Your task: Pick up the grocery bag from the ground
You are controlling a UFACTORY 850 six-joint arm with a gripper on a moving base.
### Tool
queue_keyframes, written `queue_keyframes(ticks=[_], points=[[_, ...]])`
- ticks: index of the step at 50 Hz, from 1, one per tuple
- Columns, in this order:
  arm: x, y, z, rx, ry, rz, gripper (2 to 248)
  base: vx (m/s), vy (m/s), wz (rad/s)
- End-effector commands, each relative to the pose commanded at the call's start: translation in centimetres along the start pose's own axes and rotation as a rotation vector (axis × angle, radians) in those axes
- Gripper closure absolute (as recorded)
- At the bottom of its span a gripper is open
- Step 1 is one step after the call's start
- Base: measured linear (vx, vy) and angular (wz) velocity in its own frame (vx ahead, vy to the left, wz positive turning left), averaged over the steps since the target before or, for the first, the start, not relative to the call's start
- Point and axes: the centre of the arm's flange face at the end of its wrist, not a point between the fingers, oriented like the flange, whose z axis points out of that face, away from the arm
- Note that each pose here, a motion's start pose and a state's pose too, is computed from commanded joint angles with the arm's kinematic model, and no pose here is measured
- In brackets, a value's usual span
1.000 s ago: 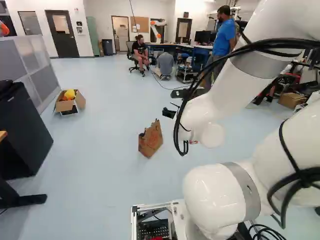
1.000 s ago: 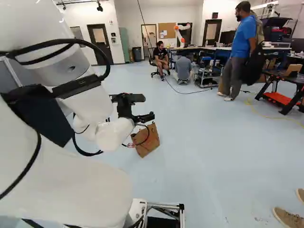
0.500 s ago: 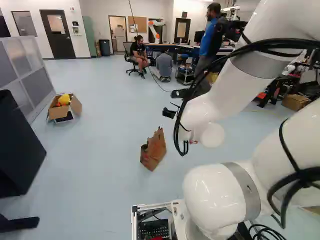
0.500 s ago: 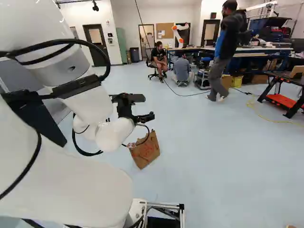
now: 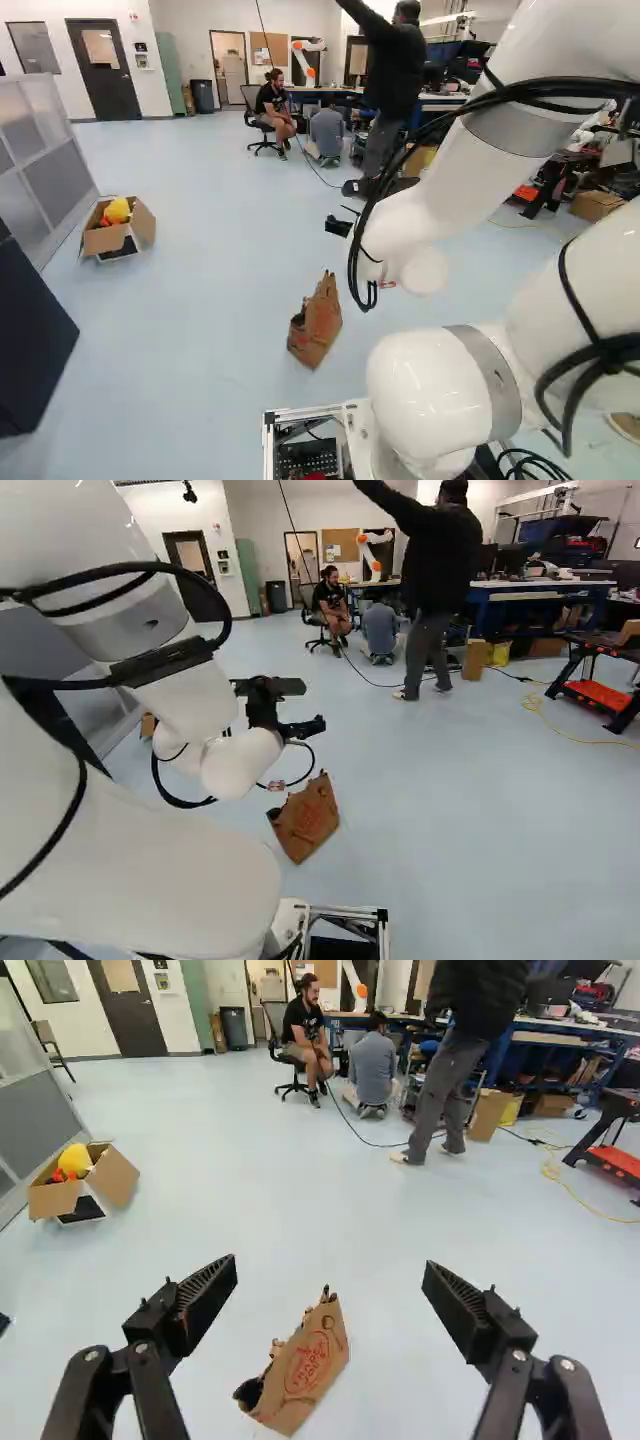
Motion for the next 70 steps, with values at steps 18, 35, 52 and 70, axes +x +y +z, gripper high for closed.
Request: queue_keyframes(ticks=[18, 35, 52, 70], points=[[0.0, 0.0, 0.0, 0.000, 0.000, 0.000, 3, 0.213, 0.113, 0.001], [0.1, 0.0, 0.2, 0.000, -0.001, 0.000, 3, 0.138, 0.026, -0.005], [-0.8, 0.0, 0.7, 0.000, -0.040, 0.000, 3, -0.001, 0.000, 0.000], [-3.3, 0.0, 3.6, 0.000, -0.226, 0.000, 3, 0.000, 0.000, 0.000]])
